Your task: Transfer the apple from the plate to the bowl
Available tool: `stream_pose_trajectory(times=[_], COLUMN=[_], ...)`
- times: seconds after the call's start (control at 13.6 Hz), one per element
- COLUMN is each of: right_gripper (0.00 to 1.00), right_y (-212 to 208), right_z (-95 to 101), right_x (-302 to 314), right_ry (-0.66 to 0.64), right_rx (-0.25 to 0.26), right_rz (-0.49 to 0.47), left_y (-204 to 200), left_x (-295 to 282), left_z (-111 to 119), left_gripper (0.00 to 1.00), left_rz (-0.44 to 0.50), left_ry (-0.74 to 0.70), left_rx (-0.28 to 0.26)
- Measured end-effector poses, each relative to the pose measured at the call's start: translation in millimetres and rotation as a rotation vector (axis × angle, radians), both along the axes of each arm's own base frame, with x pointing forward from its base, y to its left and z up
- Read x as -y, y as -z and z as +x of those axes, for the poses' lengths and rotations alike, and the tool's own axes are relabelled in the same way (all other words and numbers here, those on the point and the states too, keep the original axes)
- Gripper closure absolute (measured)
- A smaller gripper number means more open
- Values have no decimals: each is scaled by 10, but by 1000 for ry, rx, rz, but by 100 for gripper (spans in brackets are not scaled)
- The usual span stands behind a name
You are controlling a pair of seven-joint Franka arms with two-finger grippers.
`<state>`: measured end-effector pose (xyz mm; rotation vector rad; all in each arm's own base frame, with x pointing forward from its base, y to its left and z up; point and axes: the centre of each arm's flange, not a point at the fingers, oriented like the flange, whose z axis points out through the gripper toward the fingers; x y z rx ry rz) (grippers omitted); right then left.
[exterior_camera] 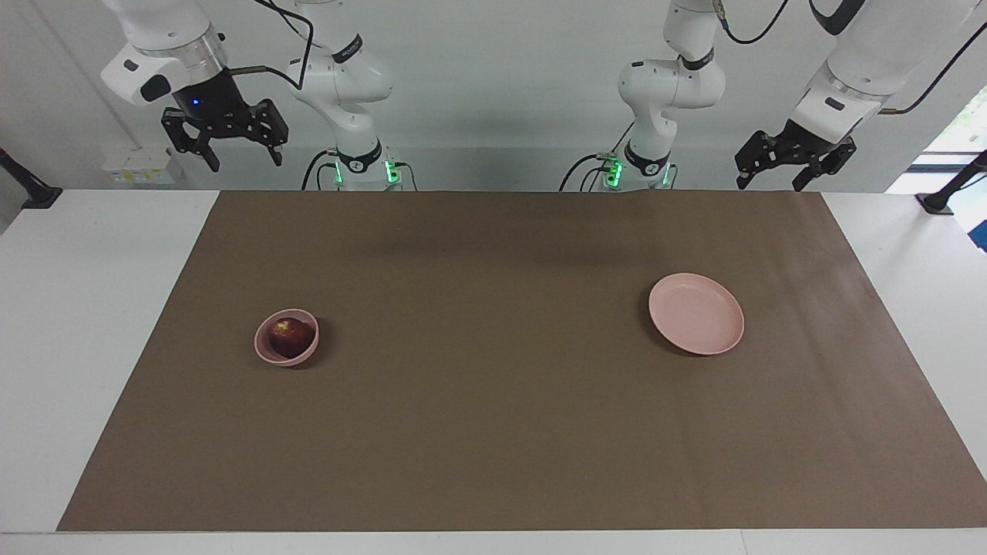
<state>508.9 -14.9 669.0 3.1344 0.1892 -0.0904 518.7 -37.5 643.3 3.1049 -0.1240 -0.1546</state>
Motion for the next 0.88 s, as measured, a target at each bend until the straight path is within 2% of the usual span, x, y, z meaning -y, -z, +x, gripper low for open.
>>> stream_pose_trajectory(times=[0.88], right_gripper=[0], right_y=[14], right_z=[25], right_x=[13], right_ry=[2], right_rx=[15], right_rz=[-5], left_y=[0], left_x=[0], left_z=[-1], left_gripper=[0], left_rz=[0], left_ry=[0], left_rx=[0])
